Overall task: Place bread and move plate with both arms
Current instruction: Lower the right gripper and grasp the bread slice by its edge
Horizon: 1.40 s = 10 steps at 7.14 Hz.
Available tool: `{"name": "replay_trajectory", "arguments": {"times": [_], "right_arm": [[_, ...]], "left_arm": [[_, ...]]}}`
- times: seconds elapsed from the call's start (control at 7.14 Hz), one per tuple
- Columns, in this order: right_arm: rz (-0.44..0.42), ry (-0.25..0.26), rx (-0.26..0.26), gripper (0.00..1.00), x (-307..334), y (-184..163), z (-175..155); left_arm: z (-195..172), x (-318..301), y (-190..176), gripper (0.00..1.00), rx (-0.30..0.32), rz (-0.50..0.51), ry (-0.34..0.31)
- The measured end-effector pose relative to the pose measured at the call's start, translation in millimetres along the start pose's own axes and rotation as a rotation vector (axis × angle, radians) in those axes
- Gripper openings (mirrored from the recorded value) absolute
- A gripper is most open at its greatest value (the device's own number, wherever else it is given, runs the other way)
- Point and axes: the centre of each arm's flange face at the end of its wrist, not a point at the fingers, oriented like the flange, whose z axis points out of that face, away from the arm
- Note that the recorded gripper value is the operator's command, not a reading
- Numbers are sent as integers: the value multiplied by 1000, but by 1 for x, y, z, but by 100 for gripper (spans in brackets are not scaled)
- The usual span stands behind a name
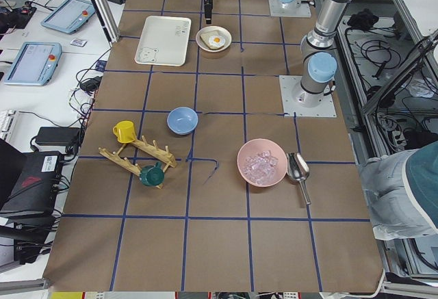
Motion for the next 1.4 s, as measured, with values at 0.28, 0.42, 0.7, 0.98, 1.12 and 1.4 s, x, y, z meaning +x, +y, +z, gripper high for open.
{"name": "replay_trajectory", "arguments": {"times": [0.28, 0.42, 0.7, 0.98, 1.12, 1.4], "right_arm": [[-16, 0, 0, 0, 0, 0, 0], [-20, 2, 1, 0, 1, -1, -1], [-19, 8, 12, 0, 3, -4, -6], [-16, 12, 17, 0, 4, -5, -9], [-16, 14, 19, 0, 4, -5, -11], [-18, 32, 19, 0, 3, -5, -15]], "left_arm": [[0, 0, 0, 100, 1, 0, 0], [0, 0, 0, 100, 1, 0, 0], [0, 0, 0, 100, 0, 0, 0], [0, 0, 0, 100, 0, 0, 0], [0, 0, 0, 100, 0, 0, 0], [0, 0, 0, 100, 1, 0, 0]]}}
